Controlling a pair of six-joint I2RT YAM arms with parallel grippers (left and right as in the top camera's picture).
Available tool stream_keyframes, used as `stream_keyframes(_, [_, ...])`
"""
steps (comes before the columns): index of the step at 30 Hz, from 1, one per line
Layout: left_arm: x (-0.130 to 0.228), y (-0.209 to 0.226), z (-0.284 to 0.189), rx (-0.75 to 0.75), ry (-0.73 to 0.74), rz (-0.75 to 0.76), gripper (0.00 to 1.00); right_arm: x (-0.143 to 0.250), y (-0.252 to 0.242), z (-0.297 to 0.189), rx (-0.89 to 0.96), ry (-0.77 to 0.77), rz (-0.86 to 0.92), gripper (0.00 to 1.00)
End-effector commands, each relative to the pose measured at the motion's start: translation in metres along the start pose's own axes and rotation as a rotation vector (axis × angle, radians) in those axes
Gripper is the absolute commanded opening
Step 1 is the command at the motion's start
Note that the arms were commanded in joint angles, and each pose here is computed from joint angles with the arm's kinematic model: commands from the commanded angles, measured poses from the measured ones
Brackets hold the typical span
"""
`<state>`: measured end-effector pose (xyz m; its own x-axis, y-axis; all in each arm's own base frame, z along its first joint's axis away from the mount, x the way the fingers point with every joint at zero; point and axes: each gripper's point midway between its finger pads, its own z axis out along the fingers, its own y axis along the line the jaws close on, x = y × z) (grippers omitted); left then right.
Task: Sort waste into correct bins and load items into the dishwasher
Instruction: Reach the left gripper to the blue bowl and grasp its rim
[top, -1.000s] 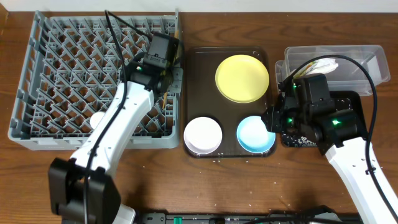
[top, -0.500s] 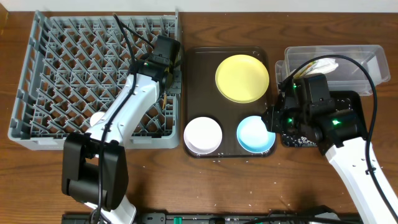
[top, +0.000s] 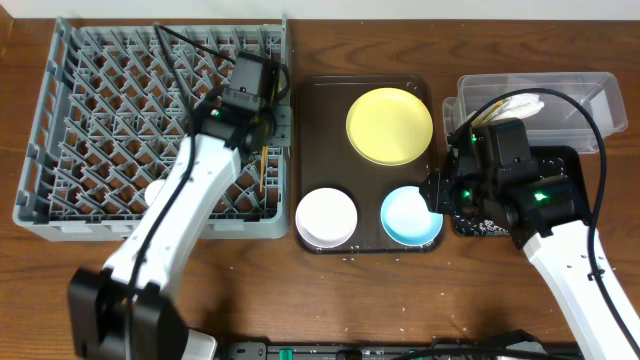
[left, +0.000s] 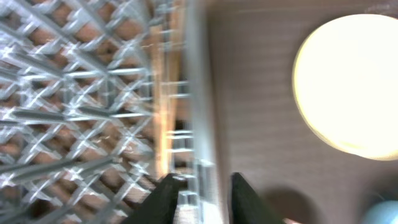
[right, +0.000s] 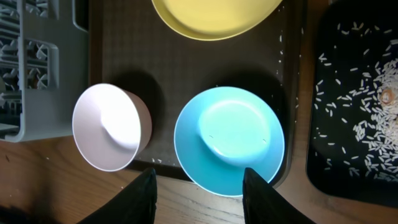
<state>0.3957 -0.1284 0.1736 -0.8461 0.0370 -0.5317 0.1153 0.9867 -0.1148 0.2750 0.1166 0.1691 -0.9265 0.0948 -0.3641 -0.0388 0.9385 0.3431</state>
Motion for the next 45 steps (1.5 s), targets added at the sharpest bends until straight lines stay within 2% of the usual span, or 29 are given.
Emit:
stream_keyframes(1, [0.002,-0.060,-0.033,0.277,0.003,0.031,0.39,0.001,-0.001,-0.001,0.009,0.007,0.004,0.44])
stream_keyframes(3, [0.011,-0.086,-0.040,0.374,0.031,0.060,0.44,0.005,-0.005,-0.001,0.028,0.018,0.017,0.45])
stream_keyframes(4, [0.016,-0.096,-0.041,0.407,0.046,0.076,0.47,0.006,-0.012,-0.001,0.067,0.019,0.047,0.49])
stream_keyframes(5, [0.023,-0.108,-0.041,0.428,0.065,0.098,0.50,0.008,-0.028,-0.003,0.153,0.010,0.132,0.63])
stream_keyframes(6, [0.027,-0.114,-0.040,0.435,0.076,0.111,0.51,0.009,-0.040,-0.006,0.212,-0.001,0.193,0.72])
stream_keyframes(8, [0.037,-0.127,-0.037,0.449,0.102,0.142,0.54,0.007,-0.067,-0.013,0.319,-0.036,0.310,0.79])
stream_keyframes(11, [0.052,-0.146,-0.031,0.466,0.136,0.190,0.56,-0.005,-0.091,-0.020,0.320,-0.078,0.422,0.80])
stream_keyframes(14, [0.067,-0.159,-0.017,0.450,0.171,0.250,0.59,-0.023,-0.098,-0.027,0.145,-0.105,0.452,0.80])
stream_keyframes(16, [0.077,-0.163,-0.004,0.419,0.199,0.274,0.60,-0.032,-0.097,-0.034,0.003,-0.119,0.477,0.76])
stream_keyframes(18, [0.088,-0.166,0.013,0.384,0.231,0.294,0.61,-0.034,-0.103,-0.041,-0.060,-0.131,0.521,0.73])
stream_keyframes(23, [0.114,-0.184,0.052,0.381,0.298,0.333,0.61,-0.023,-0.117,-0.045,-0.022,-0.107,0.555,0.84])
stream_keyframes(28, [0.131,-0.194,0.085,0.379,0.331,0.354,0.59,-0.010,-0.118,-0.042,0.018,-0.060,0.561,0.88])
stream_keyframes(32, [0.149,-0.200,0.104,0.373,0.366,0.372,0.52,-0.010,-0.119,-0.042,0.026,-0.061,0.561,0.88])
stream_keyframes(35, [0.156,-0.203,0.114,0.372,0.378,0.380,0.37,-0.010,-0.119,-0.042,0.025,-0.061,0.561,0.88])
stream_keyframes(37, [0.158,-0.206,0.119,0.378,0.372,0.384,0.24,-0.010,-0.119,-0.042,0.025,-0.061,0.561,0.88])
stream_keyframes(40, [0.163,-0.212,0.126,0.385,0.370,0.396,0.19,-0.010,-0.119,-0.042,0.025,-0.061,0.561,0.88])
stream_keyframes(41, [0.165,-0.212,0.127,0.383,0.375,0.397,0.11,-0.010,-0.119,-0.042,0.025,-0.061,0.561,0.88])
stream_keyframes(42, [0.167,-0.211,0.128,0.381,0.381,0.398,0.08,-0.010,-0.119,-0.042,0.025,-0.061,0.561,0.88])
stream_keyframes(45, [0.165,-0.212,0.126,0.383,0.377,0.397,0.07,-0.009,-0.119,-0.042,0.026,-0.057,0.562,0.87])
